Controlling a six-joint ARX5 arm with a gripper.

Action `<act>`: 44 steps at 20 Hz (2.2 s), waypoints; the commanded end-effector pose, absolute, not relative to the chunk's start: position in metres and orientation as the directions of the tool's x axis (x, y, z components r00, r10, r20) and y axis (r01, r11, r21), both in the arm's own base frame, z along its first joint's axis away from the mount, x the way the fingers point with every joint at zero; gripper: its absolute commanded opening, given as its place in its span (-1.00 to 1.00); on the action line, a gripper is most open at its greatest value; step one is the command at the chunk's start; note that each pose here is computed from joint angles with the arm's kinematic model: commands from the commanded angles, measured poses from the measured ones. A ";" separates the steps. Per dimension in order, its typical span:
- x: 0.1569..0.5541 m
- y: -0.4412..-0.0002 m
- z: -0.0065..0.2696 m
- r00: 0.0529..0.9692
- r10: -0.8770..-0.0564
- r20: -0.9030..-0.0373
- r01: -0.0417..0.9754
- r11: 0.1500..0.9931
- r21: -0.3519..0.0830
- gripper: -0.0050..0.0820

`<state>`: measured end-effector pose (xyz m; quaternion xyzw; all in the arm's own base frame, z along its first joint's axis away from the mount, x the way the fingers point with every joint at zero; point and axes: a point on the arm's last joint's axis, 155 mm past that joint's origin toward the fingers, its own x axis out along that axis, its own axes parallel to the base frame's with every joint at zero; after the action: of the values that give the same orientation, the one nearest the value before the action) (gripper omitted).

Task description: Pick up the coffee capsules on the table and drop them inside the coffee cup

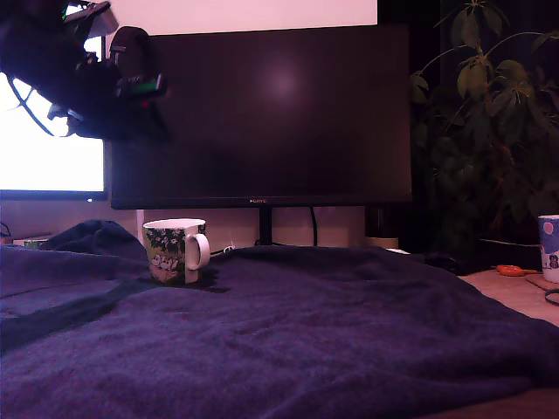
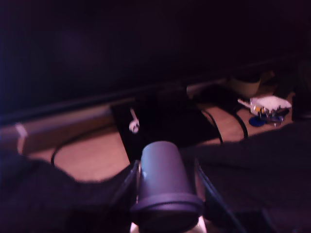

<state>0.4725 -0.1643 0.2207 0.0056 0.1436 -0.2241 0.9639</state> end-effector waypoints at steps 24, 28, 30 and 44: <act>0.527 -0.166 0.125 0.646 -0.369 -0.668 0.382 0.914 -0.136 -0.27; 0.525 -0.159 0.119 0.633 -0.358 -0.687 0.368 0.919 -0.140 -0.27; 0.527 -0.159 0.121 0.639 -0.359 -0.681 0.368 0.919 -0.139 -0.27; 0.531 -0.161 0.126 0.655 -0.364 -0.662 0.371 0.918 -0.138 0.22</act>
<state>0.5263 -0.1598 0.1258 0.0049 0.3676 -0.2007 0.9081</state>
